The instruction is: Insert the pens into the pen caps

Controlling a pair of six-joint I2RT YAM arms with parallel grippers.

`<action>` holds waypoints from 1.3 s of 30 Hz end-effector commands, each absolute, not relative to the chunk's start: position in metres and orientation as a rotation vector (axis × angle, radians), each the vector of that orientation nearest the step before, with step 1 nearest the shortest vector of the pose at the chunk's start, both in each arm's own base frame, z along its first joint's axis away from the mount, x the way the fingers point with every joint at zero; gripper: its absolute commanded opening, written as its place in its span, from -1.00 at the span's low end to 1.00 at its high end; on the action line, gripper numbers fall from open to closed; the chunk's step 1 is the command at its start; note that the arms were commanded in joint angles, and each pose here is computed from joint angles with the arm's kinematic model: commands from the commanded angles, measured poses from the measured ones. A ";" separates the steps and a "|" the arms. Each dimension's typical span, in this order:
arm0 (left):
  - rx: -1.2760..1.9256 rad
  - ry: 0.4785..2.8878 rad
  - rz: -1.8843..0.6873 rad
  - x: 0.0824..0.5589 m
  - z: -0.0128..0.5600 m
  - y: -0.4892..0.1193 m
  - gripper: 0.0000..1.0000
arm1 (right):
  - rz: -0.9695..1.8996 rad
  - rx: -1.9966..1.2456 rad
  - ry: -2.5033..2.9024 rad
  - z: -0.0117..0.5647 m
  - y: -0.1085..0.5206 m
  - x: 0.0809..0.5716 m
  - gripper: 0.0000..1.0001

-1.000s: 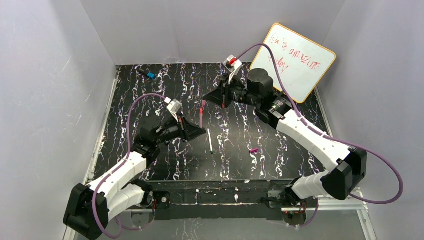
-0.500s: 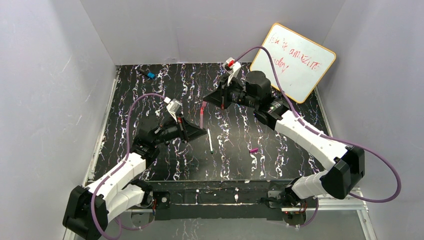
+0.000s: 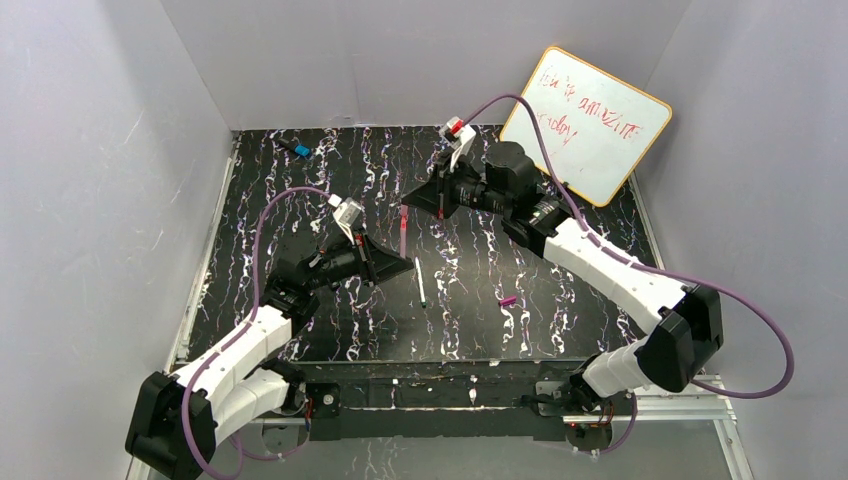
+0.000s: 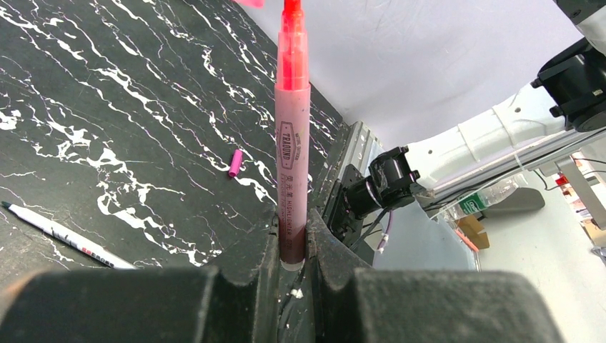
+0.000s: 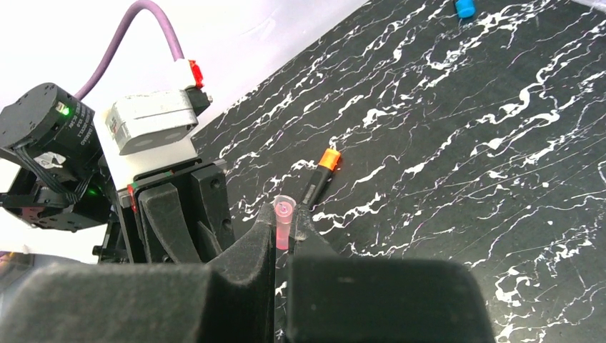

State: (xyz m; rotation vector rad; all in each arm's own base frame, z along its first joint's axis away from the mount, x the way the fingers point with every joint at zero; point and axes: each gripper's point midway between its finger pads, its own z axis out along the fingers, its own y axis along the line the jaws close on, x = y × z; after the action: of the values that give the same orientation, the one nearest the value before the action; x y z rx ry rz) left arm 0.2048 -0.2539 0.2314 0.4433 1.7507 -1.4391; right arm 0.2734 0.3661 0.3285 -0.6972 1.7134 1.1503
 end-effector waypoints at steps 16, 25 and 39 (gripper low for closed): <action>0.537 1.709 -1.360 0.202 0.236 -0.249 -1.00 | 1.125 -0.702 1.678 0.359 0.354 0.266 -0.97; 0.703 1.673 -1.150 0.197 0.211 -0.233 -1.00 | 1.288 -0.785 1.645 0.386 0.365 0.245 -0.97; 0.686 1.633 -1.172 0.201 0.212 -0.237 -1.00 | 1.347 -0.804 1.666 0.380 0.366 0.234 -0.97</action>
State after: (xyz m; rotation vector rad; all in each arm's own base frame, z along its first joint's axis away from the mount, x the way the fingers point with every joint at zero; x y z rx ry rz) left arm 0.1979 -0.2372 0.1992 0.6820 1.7013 -1.1830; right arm 0.2386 0.3674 0.3632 -0.7937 1.7182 1.3236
